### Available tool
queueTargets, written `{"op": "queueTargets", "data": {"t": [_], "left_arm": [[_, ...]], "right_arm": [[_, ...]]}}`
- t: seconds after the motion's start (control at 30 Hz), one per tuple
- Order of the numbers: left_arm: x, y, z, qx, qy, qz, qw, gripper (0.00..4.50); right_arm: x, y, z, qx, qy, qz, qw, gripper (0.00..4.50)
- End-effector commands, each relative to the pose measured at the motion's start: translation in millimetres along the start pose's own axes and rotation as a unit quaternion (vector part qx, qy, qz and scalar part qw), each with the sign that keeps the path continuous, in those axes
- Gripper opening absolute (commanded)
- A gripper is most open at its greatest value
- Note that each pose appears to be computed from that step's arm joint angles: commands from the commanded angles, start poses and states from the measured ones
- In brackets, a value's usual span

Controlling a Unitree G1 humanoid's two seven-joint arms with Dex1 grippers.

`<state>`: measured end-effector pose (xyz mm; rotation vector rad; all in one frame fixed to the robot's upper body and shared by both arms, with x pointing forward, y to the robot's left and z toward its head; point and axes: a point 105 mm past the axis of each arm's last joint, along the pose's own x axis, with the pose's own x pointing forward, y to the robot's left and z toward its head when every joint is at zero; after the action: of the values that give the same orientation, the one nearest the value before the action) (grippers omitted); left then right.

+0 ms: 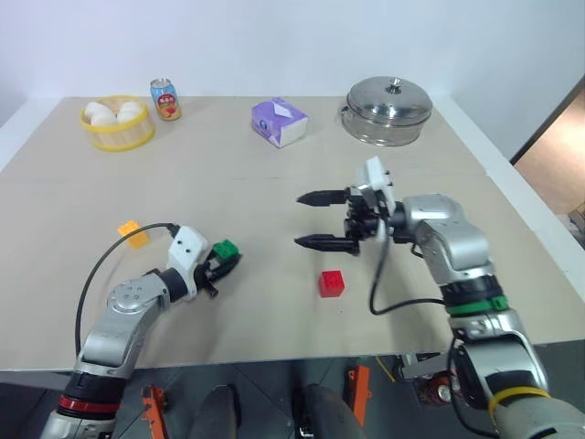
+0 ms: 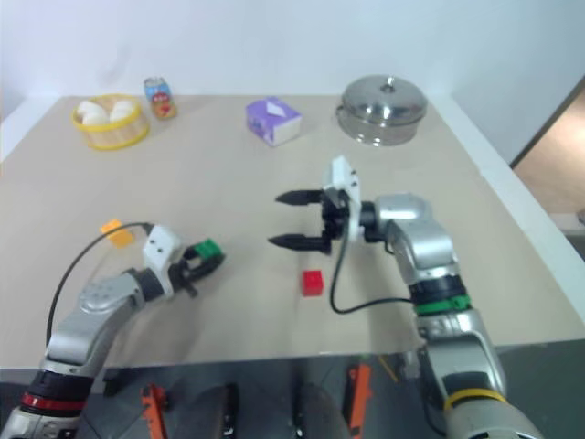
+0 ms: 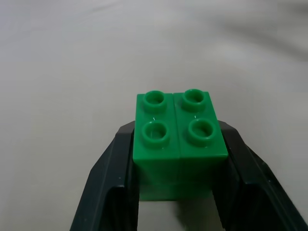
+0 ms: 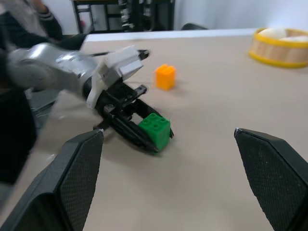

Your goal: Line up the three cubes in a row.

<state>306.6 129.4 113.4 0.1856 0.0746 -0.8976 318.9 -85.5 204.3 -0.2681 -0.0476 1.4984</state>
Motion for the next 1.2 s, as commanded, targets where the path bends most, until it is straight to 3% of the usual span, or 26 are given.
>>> {"op": "queueTargets", "data": {"t": [0.03, 0.43, 1.2], "left_arm": [[-2.5, -21.7, 22.3, 0.032, -0.025, -0.111, 0.993, 1.35], [30.8, -45.7, 15.5, 0.069, 0.019, -0.255, 0.964, 1.35], [38.9, -47.4, 1.1, 0.071, 0.025, -0.246, 0.966, 1.35]], "right_arm": [[-14.5, 19.0, 11.8, -0.015, 0.007, 0.027, 0.999, 4.50], [-36.5, 32.8, 5.9, -0.004, 0.039, -0.019, 0.999, 4.50], [-39.3, 34.9, 6.2, 0.003, 0.039, -0.032, 0.999, 4.50]]}}
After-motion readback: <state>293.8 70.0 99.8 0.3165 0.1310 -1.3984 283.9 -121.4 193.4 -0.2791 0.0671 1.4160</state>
